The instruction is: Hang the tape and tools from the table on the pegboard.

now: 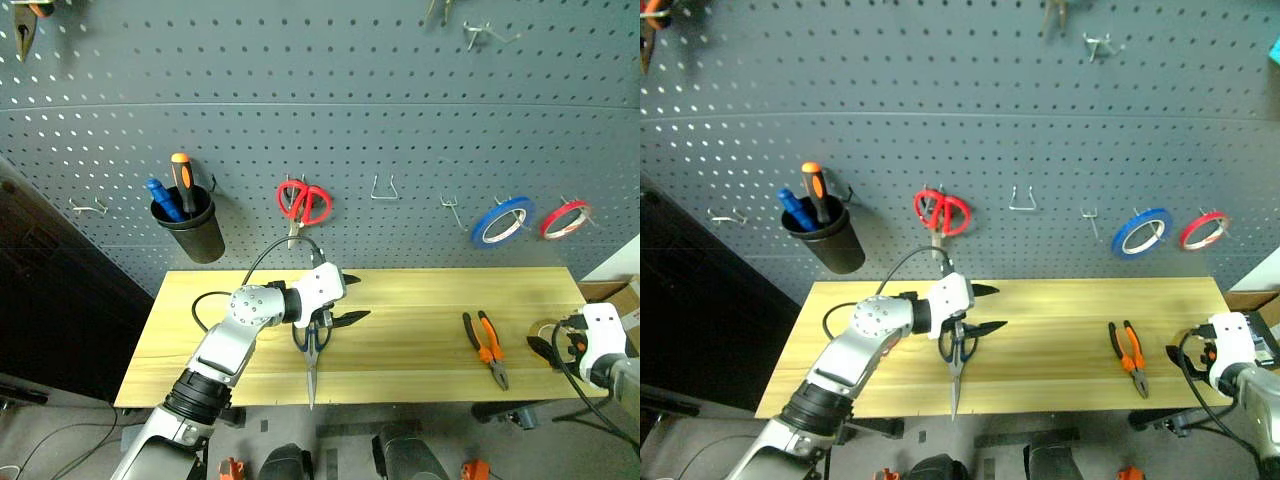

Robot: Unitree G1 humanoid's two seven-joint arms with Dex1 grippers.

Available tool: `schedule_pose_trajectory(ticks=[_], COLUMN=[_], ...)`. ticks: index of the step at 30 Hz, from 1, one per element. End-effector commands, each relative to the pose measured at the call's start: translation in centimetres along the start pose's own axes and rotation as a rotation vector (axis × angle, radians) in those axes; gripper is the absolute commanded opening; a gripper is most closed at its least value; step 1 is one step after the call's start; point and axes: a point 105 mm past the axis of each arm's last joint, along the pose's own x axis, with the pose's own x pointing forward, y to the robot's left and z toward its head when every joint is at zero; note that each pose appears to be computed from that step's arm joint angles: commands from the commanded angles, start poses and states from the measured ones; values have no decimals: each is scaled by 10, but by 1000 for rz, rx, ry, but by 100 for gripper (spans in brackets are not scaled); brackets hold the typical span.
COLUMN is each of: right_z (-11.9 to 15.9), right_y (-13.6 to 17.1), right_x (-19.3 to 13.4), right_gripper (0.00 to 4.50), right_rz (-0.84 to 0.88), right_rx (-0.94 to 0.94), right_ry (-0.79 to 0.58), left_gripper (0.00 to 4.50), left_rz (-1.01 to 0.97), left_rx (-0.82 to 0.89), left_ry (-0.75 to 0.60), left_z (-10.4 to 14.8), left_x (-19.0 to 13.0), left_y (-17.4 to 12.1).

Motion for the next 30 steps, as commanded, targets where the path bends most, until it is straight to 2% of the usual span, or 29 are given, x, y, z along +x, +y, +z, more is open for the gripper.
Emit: schedule_pose_trajectory(ticks=[1, 4, 11, 16, 19, 27, 30], right_z=[1, 0, -7, -13, -15, -17, -16], right_y=[-17, -20, -20, -16, -14, -15, -26], right_x=[7, 16, 35, 40, 41, 38, 32], right_gripper=[450, 450, 450, 450, 394, 138, 49], right_rz=[-34, -35, -44, -31, -19, -9, -64], right_rx=[4, 60, 127, 147, 158, 212, 114], right_ry=[38, 68, 126, 148, 157, 153, 137], left_gripper=[327, 327, 327, 327, 332, 332, 332], left_rz=[-99, -176, -244, -248, -264, -262, -244], left_rx=[15, -44, 51, 83, 69, 56, 38], left_ry=[-82, -116, -108, -108, -109, -116, -122], left_z=[27, 38, 47, 47, 49, 47, 47], left_x=[-1, -3, 0, 2, 3, 3, 1], left_y=[-11, -21, -38, -39, -41, -40, -37])
